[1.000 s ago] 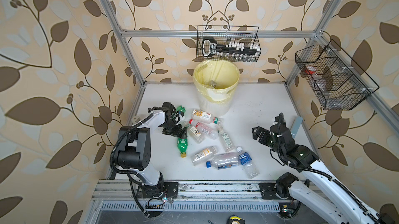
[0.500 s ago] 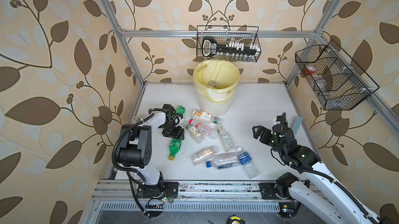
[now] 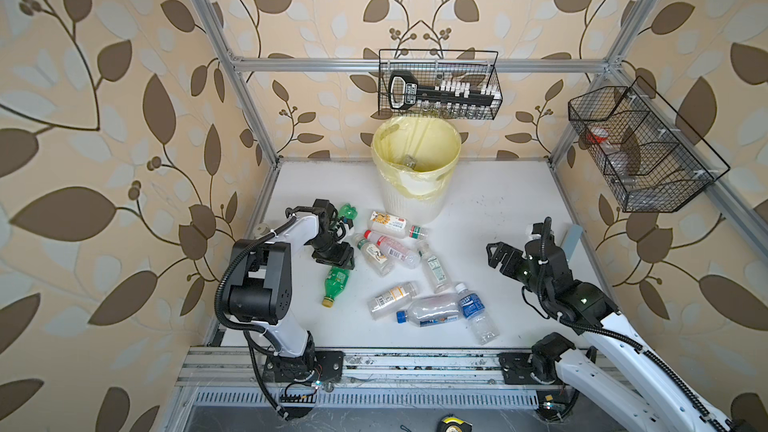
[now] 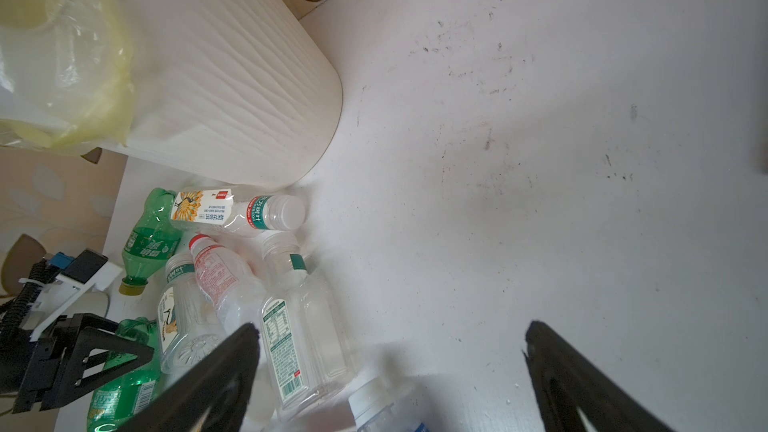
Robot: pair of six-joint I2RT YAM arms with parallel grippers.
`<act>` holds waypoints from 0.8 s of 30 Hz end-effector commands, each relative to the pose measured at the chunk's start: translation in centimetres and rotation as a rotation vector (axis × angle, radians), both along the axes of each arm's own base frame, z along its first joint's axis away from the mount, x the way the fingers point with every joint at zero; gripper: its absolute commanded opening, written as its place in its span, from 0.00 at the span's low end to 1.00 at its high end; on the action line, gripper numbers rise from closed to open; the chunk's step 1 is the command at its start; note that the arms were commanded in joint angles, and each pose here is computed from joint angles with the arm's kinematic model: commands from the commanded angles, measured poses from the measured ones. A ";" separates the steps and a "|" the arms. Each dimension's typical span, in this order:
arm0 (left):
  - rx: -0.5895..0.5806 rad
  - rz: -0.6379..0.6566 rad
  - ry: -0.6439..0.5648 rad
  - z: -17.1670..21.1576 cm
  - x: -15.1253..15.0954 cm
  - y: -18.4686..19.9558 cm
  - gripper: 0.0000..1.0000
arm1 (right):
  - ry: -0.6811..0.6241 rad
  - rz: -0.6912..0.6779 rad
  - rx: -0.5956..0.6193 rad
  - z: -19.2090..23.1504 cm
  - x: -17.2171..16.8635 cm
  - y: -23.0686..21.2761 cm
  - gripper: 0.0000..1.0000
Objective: Throw the plastic bottles in the bin
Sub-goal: 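Close the left gripper on the green soda bottle's base, then lift the green soda bottle with the left gripper toward the yellow bin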
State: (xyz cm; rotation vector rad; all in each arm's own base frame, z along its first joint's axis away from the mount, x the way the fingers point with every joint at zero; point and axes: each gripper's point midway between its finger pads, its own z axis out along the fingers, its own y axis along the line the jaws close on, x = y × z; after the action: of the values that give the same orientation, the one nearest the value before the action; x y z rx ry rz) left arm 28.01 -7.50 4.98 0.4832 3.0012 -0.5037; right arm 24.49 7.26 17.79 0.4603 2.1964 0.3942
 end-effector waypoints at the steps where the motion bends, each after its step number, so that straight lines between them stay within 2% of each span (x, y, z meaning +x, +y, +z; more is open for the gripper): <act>1: -0.063 -0.043 -0.007 2.2 0.3 -1.2 0.47 | -0.001 0.014 0.001 -0.2 -0.1 0.1 1.00; 4: -0.069 -0.042 -0.014 3.0 0.7 -1.3 0.43 | 0.007 0.019 0.001 -0.5 -0.3 0.1 1.00; 14: -0.088 -0.024 -0.108 7.3 1.7 -1.5 0.44 | 0.011 0.023 -0.015 -1.2 -1.2 -0.4 1.00; 24: -0.090 -0.005 -0.198 11.3 3.2 -1.6 0.44 | 0.026 0.033 -0.075 -1.7 0.0 -0.2 1.00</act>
State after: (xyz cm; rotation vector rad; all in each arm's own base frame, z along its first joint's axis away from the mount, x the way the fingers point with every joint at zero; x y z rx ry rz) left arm 31.52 -8.55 13.54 0.5054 2.8273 -0.5307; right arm 24.18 7.28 16.72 0.4062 2.2249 0.3676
